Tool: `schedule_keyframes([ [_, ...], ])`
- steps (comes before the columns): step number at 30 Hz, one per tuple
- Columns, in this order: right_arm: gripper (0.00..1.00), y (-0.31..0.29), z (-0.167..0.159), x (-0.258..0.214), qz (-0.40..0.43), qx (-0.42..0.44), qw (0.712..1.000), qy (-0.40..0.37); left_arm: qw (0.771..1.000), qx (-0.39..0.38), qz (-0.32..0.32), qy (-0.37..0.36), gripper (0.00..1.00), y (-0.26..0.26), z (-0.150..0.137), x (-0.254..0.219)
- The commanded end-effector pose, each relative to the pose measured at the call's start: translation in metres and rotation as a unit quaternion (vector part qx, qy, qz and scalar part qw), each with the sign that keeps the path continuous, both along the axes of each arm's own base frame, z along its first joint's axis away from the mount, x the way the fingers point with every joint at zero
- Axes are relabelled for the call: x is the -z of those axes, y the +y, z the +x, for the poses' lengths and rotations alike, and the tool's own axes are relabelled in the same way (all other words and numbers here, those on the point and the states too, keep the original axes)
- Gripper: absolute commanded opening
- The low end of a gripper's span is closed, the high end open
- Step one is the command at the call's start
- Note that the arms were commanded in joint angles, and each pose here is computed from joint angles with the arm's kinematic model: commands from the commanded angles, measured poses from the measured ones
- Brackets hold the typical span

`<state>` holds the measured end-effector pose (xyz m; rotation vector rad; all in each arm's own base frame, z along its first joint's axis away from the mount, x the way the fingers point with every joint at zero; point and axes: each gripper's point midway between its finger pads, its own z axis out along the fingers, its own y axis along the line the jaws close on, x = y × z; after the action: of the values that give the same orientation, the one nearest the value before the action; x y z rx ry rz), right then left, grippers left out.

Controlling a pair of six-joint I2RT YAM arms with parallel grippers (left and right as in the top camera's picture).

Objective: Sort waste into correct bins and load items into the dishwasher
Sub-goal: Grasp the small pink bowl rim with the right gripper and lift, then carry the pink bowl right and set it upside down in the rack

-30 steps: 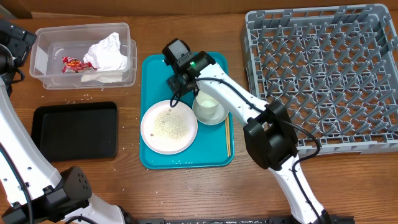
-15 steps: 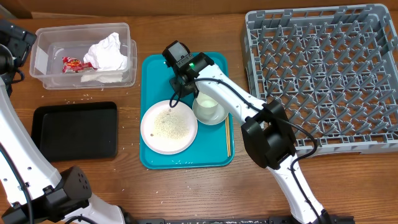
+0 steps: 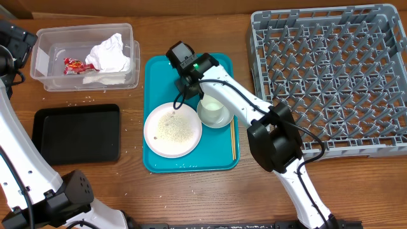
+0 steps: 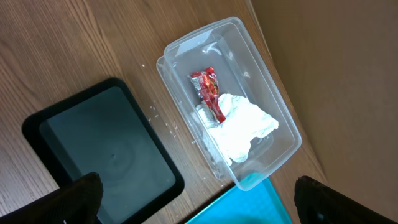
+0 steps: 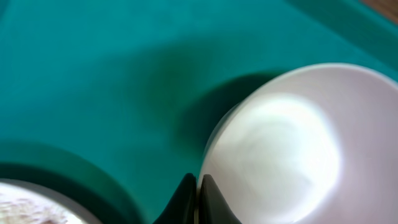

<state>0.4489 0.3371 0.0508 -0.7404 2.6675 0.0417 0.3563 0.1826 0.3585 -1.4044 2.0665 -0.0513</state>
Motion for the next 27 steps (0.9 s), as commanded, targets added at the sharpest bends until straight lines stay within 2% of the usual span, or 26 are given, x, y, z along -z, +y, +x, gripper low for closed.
schedule_keyframes([
  [1, 0.04, 0.01, 0.016, -0.036, 0.027, 0.003, 0.999, -0.038, 1.0, 0.003, 0.007, 0.007, 1.0, 0.002, 0.001, 0.002],
  [9, 0.04, 0.013, 0.038, -0.133, 0.088, 0.013, 0.989, -0.116, 1.0, 0.003, 0.007, 0.007, 1.0, 0.002, 0.001, 0.002],
  [14, 0.04, -0.037, 0.061, -0.202, 0.139, 0.107, 0.973, -0.152, 1.0, 0.003, 0.007, 0.007, 1.0, 0.002, 0.001, 0.002],
  [16, 0.04, -0.086, 0.072, -0.233, 0.168, 0.174, 0.958, -0.156, 1.0, 0.003, 0.007, 0.007, 1.0, 0.002, 0.001, 0.002],
  [22, 0.04, -0.179, 0.074, -0.242, 0.249, 0.234, 0.937, -0.066, 1.0, 0.003, 0.007, 0.007, 1.0, 0.002, 0.001, 0.002],
  [27, 0.04, -0.259, 0.066, -0.229, 0.315, 0.314, 0.895, 0.027, 1.0, 0.003, 0.007, 0.007, 1.0, 0.002, 0.001, 0.002],
])
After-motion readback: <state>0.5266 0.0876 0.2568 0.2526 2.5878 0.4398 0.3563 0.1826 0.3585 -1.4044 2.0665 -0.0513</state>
